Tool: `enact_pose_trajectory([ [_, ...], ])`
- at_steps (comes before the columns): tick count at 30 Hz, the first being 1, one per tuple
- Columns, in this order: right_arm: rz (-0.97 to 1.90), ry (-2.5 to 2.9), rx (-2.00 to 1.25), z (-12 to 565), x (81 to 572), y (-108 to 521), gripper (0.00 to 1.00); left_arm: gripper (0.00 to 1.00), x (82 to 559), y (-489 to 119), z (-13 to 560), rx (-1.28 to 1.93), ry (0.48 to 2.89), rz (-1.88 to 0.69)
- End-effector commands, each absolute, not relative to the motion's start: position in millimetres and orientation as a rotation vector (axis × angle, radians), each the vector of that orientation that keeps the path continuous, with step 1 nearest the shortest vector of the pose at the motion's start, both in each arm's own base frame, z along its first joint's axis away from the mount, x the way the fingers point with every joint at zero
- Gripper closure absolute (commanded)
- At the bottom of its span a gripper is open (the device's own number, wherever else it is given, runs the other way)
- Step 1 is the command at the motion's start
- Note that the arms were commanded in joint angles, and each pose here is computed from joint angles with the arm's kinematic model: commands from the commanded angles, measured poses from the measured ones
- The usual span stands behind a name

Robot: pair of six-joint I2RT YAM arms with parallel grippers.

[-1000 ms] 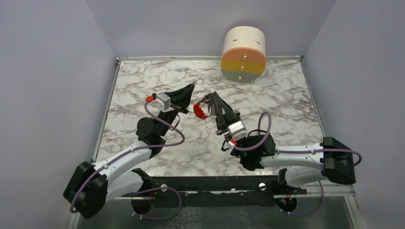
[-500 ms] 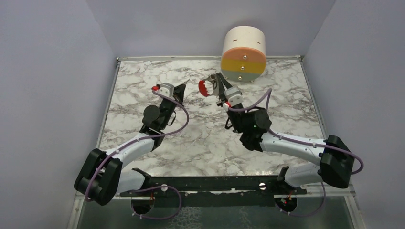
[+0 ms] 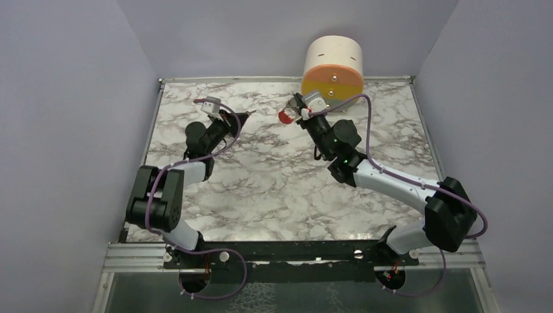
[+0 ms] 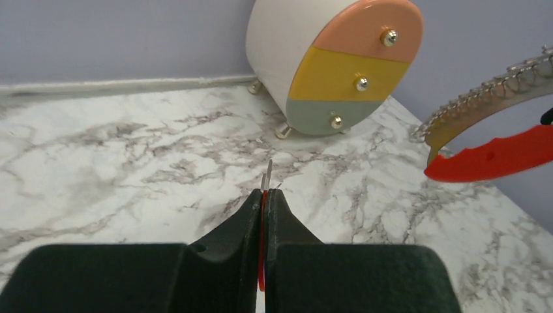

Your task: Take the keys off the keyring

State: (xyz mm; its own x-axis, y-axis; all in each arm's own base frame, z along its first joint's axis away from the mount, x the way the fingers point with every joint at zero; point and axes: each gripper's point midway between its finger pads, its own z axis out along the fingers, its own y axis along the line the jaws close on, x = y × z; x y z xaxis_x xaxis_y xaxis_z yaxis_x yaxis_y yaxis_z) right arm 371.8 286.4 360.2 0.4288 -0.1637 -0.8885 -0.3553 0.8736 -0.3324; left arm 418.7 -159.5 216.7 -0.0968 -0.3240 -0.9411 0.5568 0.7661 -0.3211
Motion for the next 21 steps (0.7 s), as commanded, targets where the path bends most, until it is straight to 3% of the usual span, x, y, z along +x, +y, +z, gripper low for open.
enact_pose_trajectory([
  [1, 0.245, 1.217, -0.574, 340, 365, 294, 0.99, 1.00, 398, -173, 213, 0.229, 1.435, -1.083],
  [6, 0.278, 1.328, -0.635, 308, 355, 292, 0.99, 1.00, 398, -175, 188, 0.190, 1.471, -1.139],
  [21, 0.300, 1.639, -0.749, 213, 389, 307, 0.98, 1.00, 401, -133, 138, 0.137, 1.742, -0.735],
])
